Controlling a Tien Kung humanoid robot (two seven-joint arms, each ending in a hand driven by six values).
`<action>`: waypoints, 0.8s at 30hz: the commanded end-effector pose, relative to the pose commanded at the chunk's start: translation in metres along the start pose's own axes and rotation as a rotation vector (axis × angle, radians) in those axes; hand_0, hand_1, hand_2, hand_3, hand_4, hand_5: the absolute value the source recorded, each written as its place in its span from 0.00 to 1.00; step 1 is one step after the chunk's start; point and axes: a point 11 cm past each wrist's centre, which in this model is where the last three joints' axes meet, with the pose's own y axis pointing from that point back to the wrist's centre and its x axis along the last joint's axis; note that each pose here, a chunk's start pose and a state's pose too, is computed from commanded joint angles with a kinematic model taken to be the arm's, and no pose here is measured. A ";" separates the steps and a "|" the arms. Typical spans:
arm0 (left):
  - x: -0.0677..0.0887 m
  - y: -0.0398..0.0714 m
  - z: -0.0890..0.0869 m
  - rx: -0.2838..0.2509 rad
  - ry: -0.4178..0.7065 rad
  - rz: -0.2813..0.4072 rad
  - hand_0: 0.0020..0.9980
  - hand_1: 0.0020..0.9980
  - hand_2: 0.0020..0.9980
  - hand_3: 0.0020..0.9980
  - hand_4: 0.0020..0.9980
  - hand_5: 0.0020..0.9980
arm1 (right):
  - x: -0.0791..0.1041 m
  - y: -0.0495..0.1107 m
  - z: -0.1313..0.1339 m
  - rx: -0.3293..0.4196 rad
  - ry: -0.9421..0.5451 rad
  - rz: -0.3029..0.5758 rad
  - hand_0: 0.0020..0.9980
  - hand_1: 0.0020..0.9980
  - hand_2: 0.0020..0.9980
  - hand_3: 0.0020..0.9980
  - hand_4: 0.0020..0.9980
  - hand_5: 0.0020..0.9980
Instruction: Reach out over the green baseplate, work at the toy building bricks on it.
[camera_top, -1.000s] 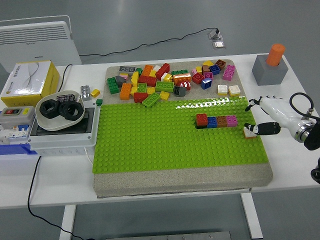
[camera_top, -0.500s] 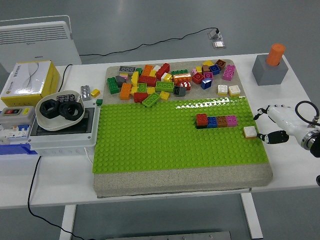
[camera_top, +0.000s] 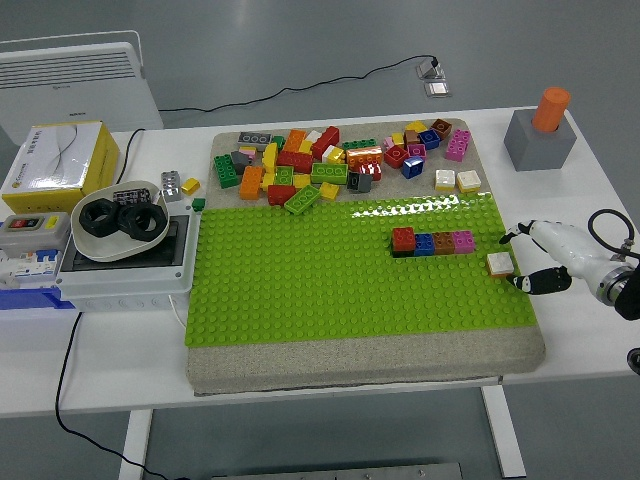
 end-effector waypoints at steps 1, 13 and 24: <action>0.001 0.000 0.001 -0.007 -0.002 0.014 0.72 0.70 0.73 0.84 0.91 1.00 | 0.000 0.000 0.000 0.001 -0.003 0.001 0.91 0.90 0.87 0.72 0.74 0.14; 0.003 0.000 0.002 -0.020 -0.009 0.048 0.70 0.68 0.71 0.80 0.89 1.00 | -0.001 -0.001 -0.002 0.005 -0.020 0.006 0.91 0.90 0.88 0.72 0.74 0.15; 0.004 0.000 0.004 -0.021 -0.018 0.045 0.70 0.68 0.71 0.80 0.89 1.00 | -0.002 -0.001 -0.003 0.008 -0.022 0.003 0.91 0.90 0.87 0.71 0.74 0.15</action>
